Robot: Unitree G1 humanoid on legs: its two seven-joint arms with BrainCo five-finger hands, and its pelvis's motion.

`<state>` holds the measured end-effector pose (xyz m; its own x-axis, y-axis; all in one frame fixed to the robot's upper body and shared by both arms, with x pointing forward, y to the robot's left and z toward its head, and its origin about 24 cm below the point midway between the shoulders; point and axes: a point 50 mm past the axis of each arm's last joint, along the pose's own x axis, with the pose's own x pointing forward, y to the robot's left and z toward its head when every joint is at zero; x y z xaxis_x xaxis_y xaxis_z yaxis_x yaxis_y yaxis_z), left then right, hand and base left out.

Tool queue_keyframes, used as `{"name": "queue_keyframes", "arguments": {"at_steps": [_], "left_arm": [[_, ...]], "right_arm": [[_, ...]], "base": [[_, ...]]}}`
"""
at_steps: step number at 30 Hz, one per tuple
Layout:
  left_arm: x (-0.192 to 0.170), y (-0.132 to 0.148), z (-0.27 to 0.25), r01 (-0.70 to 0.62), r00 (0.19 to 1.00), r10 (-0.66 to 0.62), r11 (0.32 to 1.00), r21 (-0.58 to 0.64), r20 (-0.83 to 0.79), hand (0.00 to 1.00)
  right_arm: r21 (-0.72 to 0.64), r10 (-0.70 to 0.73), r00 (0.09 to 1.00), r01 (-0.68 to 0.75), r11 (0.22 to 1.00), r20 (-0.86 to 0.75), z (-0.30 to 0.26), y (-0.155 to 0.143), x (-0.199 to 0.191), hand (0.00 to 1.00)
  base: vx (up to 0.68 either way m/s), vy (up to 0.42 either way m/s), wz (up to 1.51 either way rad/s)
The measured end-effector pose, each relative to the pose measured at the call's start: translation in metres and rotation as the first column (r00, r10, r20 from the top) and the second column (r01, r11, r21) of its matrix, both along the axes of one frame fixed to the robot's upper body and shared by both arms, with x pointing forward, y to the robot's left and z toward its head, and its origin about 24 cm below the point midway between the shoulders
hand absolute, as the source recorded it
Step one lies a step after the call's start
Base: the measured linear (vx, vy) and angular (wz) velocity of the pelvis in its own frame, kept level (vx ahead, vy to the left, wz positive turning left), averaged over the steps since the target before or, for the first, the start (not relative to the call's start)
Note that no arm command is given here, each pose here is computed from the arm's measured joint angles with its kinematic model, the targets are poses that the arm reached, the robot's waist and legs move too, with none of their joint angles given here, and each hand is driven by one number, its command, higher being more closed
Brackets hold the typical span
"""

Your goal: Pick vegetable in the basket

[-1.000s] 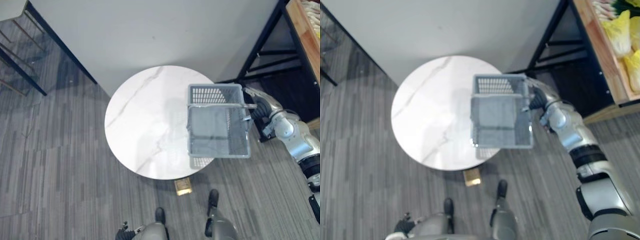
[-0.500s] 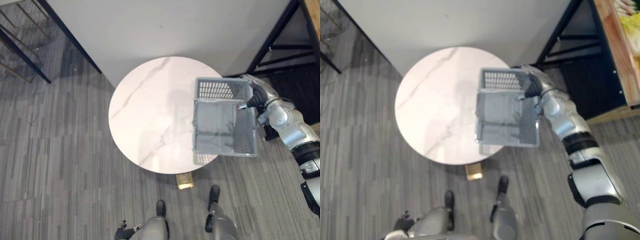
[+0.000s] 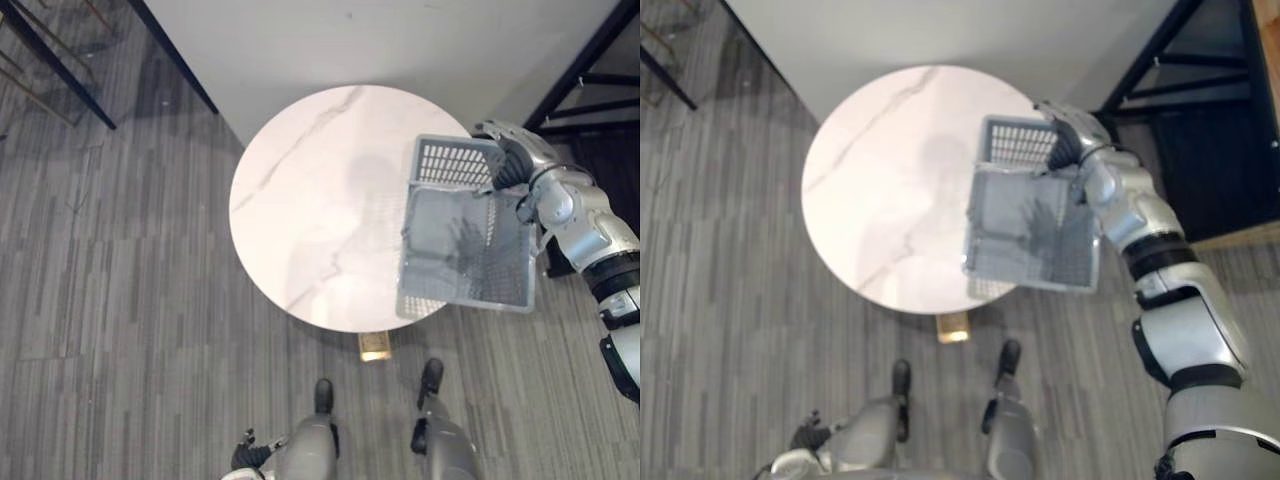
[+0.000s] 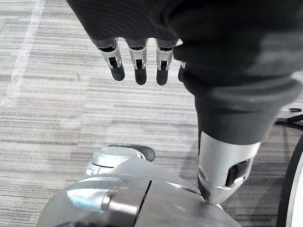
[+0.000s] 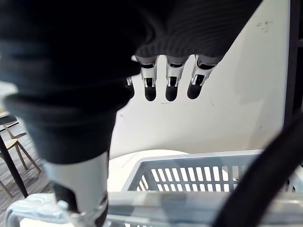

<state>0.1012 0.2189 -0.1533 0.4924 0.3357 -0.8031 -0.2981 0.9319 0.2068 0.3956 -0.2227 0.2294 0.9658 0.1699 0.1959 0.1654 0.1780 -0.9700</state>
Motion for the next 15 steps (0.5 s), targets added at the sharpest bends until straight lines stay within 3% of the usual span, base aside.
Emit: {"name": "queue_keyframes", "arguments": {"at_steps": [15], "left_arm": [[0.009,0.001,0.004,0.007,0.999,-0.007,1.0,0.004,0.035,0.0]], "right_arm": [[-0.1,-0.016,0.999,0.02,0.995,0.046,0.017,-0.016,-0.009,0.0]], "base": [[-0.01,-0.004,0.02]]}}
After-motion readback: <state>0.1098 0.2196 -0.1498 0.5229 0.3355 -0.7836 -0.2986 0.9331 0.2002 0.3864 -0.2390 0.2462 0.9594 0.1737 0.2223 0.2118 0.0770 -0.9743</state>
